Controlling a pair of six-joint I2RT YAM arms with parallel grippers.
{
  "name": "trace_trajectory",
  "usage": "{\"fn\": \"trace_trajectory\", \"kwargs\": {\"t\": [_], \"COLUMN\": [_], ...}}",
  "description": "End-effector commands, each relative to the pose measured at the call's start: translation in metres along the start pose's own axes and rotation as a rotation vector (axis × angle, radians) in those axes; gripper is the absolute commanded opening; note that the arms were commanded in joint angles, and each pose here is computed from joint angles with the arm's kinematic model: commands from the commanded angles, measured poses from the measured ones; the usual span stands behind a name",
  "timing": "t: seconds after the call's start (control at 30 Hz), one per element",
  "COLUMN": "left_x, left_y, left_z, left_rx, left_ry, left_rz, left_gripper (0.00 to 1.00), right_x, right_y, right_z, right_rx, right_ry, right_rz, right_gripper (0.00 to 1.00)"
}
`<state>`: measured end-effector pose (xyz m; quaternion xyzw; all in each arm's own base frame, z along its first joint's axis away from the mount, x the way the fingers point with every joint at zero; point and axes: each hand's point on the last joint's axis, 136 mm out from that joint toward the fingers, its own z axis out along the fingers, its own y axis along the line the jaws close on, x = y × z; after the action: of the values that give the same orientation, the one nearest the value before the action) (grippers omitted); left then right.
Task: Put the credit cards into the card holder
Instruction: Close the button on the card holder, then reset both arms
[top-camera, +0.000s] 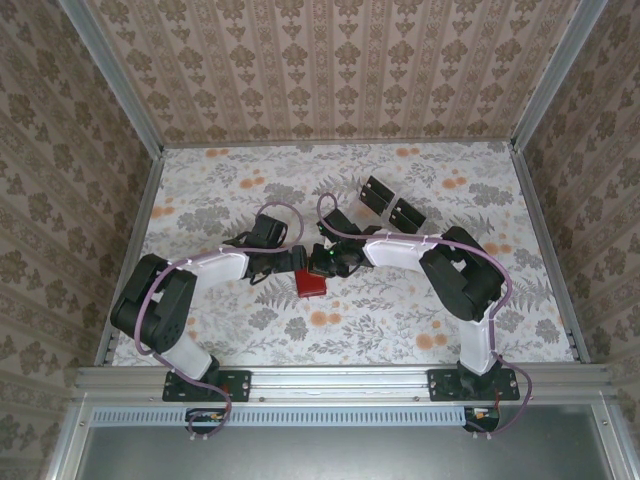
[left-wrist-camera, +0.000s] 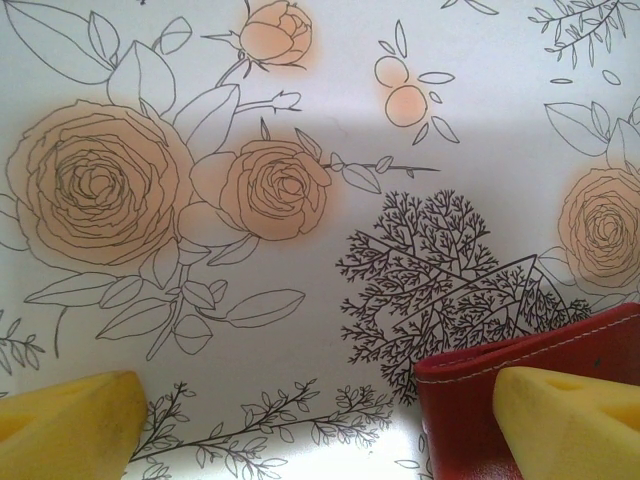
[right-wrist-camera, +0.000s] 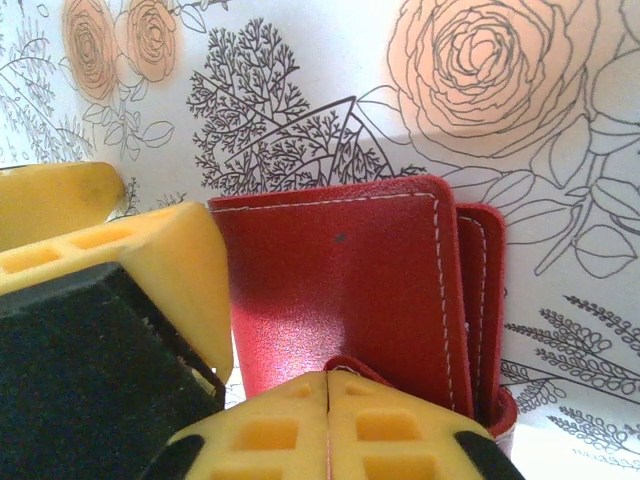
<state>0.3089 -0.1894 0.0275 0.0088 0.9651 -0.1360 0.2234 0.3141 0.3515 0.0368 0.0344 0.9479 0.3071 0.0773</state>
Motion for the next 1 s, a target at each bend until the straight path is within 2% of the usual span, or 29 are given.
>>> {"fn": "trace_trajectory", "kwargs": {"t": [0.0, 0.23, 0.43, 0.53, 0.7, 0.97], "left_x": [0.02, 0.008, -0.022, -0.04, -0.077, -0.128], "left_y": [0.004, 0.002, 0.001, -0.002, 0.007, 0.02], "left_z": [0.007, 0.0, -0.021, -0.033, -0.059, -0.122], "left_rx": [0.008, 0.015, 0.024, 0.048, 0.06, 0.05], "left_ry": [0.075, 0.055, -0.023, -0.064, -0.141, -0.294], "left_rz": [-0.019, -0.01, -0.018, -0.027, -0.062, -0.065], "left_gripper": [1.0, 1.0, 1.0, 1.0, 1.0, 1.0], "right_x": [0.0, -0.016, -0.026, -0.031, -0.04, -0.046], "right_y": [0.0, 0.04, 0.064, 0.072, 0.066, 0.023], "right_z": [-0.001, -0.028, -0.06, -0.079, -0.114, -0.183], "right_rx": [0.025, -0.082, -0.165, -0.204, -0.222, -0.167], "right_ry": [0.023, -0.038, -0.102, -0.136, -0.205, -0.337], "right_rz": [0.007, -0.055, -0.108, -0.127, -0.134, -0.124], "right_gripper": [0.17, 0.45, 0.58, 0.6, 0.64, 0.83]}}
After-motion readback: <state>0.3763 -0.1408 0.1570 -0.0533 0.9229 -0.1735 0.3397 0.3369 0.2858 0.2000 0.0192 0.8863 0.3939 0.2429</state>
